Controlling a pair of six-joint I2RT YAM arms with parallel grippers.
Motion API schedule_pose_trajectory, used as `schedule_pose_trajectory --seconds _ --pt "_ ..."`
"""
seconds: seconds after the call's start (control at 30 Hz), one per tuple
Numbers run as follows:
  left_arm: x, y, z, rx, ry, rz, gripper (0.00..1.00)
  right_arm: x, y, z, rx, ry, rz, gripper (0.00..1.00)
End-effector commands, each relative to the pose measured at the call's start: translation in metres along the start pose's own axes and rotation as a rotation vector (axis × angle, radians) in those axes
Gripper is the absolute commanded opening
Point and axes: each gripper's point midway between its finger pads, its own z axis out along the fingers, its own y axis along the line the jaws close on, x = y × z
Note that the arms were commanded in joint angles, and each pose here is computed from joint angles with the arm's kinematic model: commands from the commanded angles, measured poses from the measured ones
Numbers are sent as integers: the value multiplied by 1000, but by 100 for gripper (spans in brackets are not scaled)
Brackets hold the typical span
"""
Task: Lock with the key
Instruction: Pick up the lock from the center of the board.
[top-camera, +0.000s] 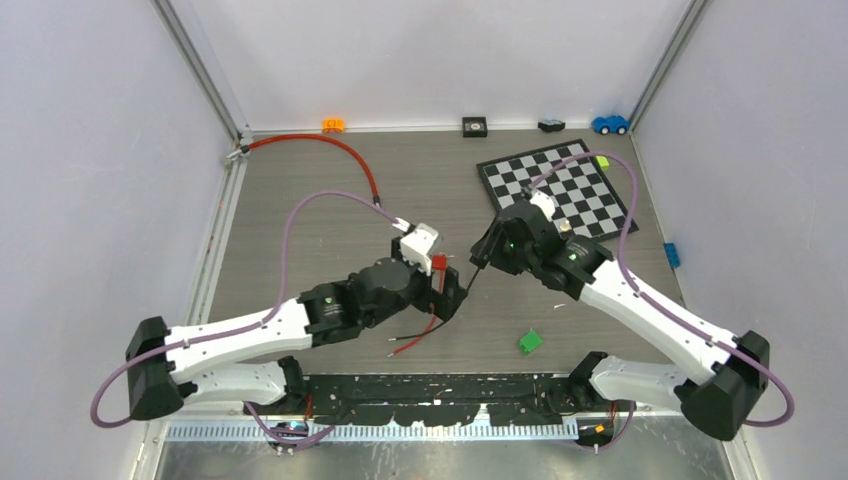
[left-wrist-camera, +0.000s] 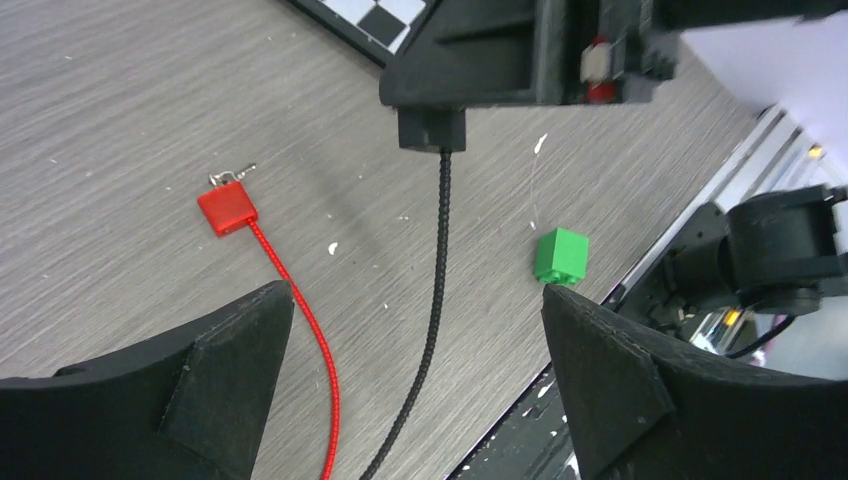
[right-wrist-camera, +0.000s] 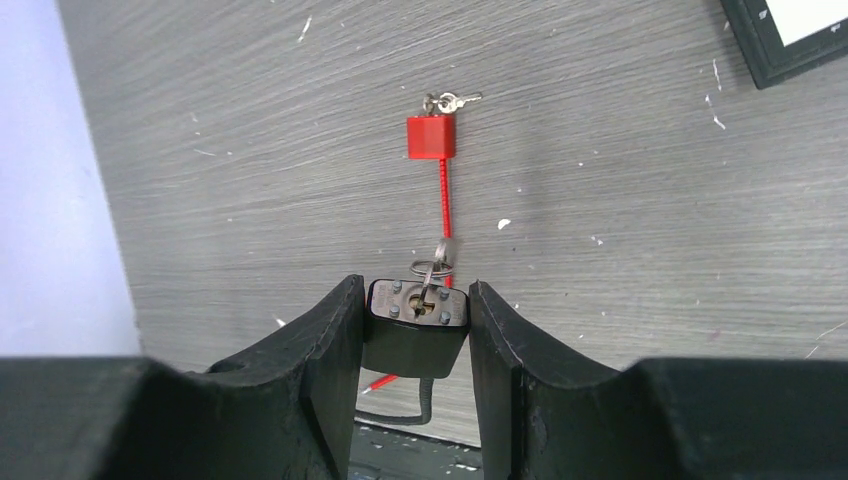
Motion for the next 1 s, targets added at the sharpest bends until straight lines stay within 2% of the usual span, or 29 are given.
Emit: schedule_pose_trajectory --seconds 0.0,0.47,0.7,0.87,0.97 --pt "-25 -19 10 9 -87 17 95 -19 14 -25 -101 -87 161 1" --pt "-11 -65 27 161 3 7 77 -5 19 -48 -219 -32 254 1" --pt "11 -74 35 183 106 -3 69 -7 17 -56 -246 -46 277 1" --pt "19 -73 39 174 126 8 54 -5 22 -63 -279 -26 298 1" --pt "20 -70 40 156 132 14 36 -5 22 -64 -287 -26 295 1"
